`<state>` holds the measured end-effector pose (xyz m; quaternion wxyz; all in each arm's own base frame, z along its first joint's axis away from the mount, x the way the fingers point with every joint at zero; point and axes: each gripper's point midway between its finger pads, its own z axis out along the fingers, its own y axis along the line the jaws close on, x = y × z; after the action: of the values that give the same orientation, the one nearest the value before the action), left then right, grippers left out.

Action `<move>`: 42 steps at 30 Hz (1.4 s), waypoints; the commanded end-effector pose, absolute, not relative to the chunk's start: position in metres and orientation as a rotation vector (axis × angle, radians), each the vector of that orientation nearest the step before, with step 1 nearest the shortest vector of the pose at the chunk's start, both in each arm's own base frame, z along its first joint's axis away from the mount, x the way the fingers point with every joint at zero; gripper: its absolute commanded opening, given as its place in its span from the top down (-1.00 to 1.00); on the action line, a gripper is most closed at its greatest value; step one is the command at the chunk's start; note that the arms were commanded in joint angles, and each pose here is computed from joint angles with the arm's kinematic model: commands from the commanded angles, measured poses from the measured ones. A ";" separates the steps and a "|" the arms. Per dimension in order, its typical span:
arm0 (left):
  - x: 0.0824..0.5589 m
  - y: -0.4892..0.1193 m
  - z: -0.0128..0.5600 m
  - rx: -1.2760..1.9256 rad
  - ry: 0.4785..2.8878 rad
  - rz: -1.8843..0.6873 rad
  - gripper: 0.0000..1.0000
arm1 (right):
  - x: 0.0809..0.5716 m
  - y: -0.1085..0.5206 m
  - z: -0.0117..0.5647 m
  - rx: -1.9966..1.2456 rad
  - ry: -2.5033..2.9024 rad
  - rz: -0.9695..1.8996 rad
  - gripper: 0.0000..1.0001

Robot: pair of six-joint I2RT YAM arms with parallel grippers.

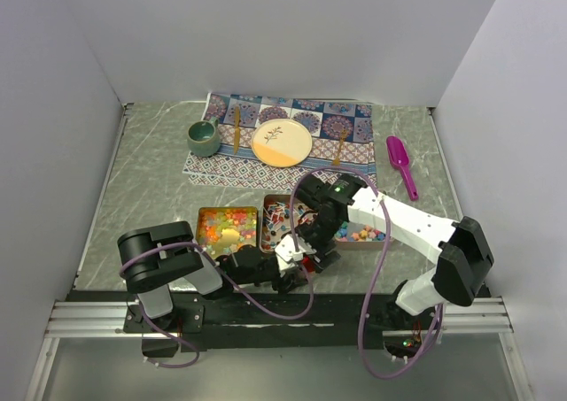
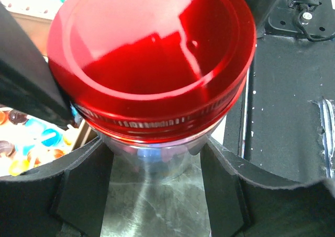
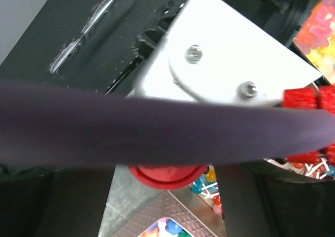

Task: Pack the candies
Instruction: Screw the bottle lid onto the packing bottle, then reset both arms

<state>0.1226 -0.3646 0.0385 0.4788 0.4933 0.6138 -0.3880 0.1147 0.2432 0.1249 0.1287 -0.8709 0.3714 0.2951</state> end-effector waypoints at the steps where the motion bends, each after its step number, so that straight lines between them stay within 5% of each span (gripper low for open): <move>1: 0.131 -0.354 0.012 1.251 1.573 -0.824 0.98 | 0.108 0.236 0.120 -2.470 1.234 0.876 -0.37; 7: 0.132 -0.353 0.007 1.254 1.594 -0.789 0.98 | 0.107 0.229 0.099 -2.388 1.443 0.848 -0.08; 17: 0.131 -0.354 0.001 1.270 1.608 -0.757 0.98 | 0.104 0.220 0.071 -2.118 1.920 0.816 0.10; 20: 0.130 -0.354 -0.001 1.280 1.614 -0.752 0.98 | 0.104 0.218 0.069 -2.086 1.952 0.790 0.01; 23: 0.131 -0.353 -0.002 1.285 1.626 -0.744 0.98 | 0.116 0.207 0.072 -2.056 1.969 0.711 -0.38; 25: 0.132 -0.355 0.000 1.281 1.625 -0.741 0.47 | 0.127 0.195 0.081 -2.027 1.972 0.669 -0.99; 28: 0.132 -0.352 0.001 1.274 1.638 -0.742 -0.28 | 0.140 0.179 0.098 -2.037 1.926 0.598 -1.00; 29: 0.129 -0.353 0.004 1.276 1.629 -0.758 -0.98 | 0.143 0.175 0.102 -2.034 1.920 0.582 -1.00; 42: 0.102 -0.343 0.075 1.307 1.420 -0.917 -0.93 | 0.184 0.140 0.153 -1.840 1.926 0.391 -1.00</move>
<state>0.1146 -0.3413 0.0332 0.4607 0.5294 0.6299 -0.3328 0.1752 0.1516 0.1343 0.1974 -0.6801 0.6875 0.1606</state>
